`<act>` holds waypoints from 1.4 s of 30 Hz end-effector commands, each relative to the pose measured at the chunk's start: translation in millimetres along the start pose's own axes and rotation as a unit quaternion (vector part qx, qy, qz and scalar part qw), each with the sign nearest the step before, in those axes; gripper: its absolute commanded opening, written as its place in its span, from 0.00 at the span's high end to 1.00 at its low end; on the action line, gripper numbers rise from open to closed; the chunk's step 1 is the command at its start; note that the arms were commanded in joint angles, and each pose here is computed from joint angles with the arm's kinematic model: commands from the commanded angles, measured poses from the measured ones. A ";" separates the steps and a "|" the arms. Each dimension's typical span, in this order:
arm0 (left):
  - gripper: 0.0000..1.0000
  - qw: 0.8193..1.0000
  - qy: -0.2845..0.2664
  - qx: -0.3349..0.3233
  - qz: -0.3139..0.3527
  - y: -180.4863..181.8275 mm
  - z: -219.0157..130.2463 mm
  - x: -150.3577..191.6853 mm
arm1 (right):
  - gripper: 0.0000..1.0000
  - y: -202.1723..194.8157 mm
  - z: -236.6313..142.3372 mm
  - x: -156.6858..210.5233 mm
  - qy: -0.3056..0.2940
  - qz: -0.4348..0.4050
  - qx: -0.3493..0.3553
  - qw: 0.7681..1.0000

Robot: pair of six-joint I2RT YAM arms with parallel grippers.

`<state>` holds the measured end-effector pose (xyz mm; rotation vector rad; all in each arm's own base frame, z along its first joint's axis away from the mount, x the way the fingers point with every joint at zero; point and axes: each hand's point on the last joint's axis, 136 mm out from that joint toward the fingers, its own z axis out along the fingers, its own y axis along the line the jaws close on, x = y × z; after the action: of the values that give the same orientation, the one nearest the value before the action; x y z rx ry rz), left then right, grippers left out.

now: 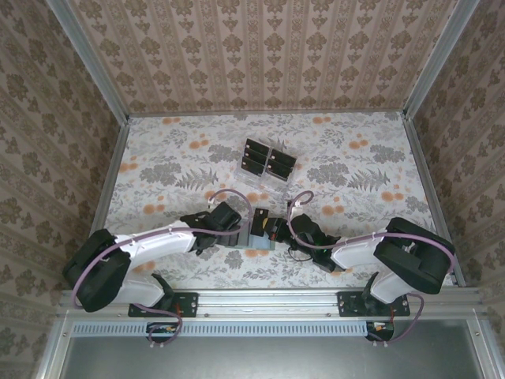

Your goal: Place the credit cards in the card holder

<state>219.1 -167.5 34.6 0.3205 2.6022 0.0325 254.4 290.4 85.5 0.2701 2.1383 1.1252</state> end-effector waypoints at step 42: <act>0.00 0.999 0.035 -0.040 -0.001 14.0 8.3 26.4 | 1.00 -14.0 21.2 33.6 0.023 0.040 -0.016 0.999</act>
<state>214.1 -161.3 25.0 0.2842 2.6277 0.0814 251.2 307.5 52.7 0.3263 2.1574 1.1942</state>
